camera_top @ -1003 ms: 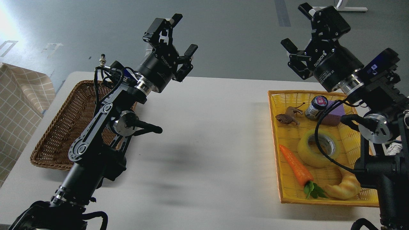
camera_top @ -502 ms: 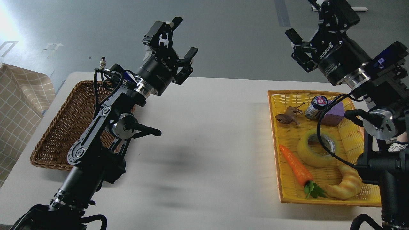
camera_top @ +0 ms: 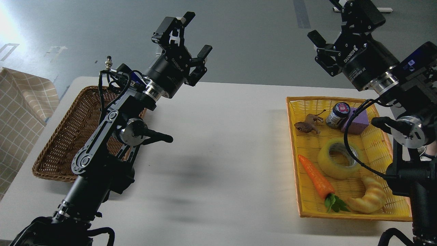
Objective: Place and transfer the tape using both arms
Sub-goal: 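Raise the right arm up and away from the yellow tray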
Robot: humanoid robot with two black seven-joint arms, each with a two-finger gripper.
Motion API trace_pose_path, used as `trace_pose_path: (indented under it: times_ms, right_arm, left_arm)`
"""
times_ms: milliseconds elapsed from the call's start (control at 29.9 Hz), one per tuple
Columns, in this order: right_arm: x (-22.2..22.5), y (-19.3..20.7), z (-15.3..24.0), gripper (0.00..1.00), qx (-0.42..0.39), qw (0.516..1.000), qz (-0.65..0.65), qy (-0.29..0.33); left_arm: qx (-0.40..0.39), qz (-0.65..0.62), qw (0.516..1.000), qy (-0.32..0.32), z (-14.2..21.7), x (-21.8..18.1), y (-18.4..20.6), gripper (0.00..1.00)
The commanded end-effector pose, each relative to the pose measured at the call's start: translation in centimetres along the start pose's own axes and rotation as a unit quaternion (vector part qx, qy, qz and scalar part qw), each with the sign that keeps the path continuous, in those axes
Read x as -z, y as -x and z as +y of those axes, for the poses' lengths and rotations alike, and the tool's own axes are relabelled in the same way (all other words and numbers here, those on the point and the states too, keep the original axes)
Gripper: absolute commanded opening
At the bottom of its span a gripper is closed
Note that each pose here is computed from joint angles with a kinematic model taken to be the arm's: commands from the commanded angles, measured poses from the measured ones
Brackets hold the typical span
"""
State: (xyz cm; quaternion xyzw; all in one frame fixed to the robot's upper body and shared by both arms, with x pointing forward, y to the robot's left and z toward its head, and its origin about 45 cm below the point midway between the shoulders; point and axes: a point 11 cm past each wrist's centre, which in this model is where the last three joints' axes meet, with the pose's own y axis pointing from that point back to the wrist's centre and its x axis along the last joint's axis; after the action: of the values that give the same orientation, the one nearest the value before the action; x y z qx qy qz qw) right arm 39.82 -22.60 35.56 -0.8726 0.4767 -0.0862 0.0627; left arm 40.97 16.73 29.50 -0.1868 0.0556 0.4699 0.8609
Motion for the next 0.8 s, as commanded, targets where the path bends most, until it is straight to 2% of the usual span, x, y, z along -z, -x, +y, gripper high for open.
trace_pose_path:
  times_ms: [0,134,301,535,635,769]
  right_arm:
    - [0.9,-1.0,-0.5,1.0,-0.016,0.995,0.089,0.029]
    - [2.1,-1.3,-0.9,1.0,-0.024,0.989,0.141,0.034]
    - [1.5,-2.7,0.0,0.99,-0.032,0.967,0.224,0.116]
    - [2.9,-5.7,2.5,0.99,-0.015,0.92,0.346,0.183]
    - [4.5,-7.2,3.2,0.99,-0.028,0.915,0.361,0.18]
    - [6.9,-8.8,3.9,0.99,-0.05,0.939,0.308,0.141]
  left_arm:
    - [0.003,0.003,1.0,0.003,0.0,-0.1,0.1,0.98]
    - [0.006,-0.003,1.0,0.005,-0.1,-0.5,-0.1,0.98]
    - [0.006,-0.01,1.0,0.01,0.1,-1.1,-0.5,0.98]
    - [0.01,-0.01,1.0,0.009,0.3,-1.1,-0.5,0.98]
    - [0.016,-0.009,1.0,0.011,0.1,-1.1,-0.2,0.98]
    - [0.021,-0.006,1.0,0.011,0.0,-1.0,0.1,0.98]
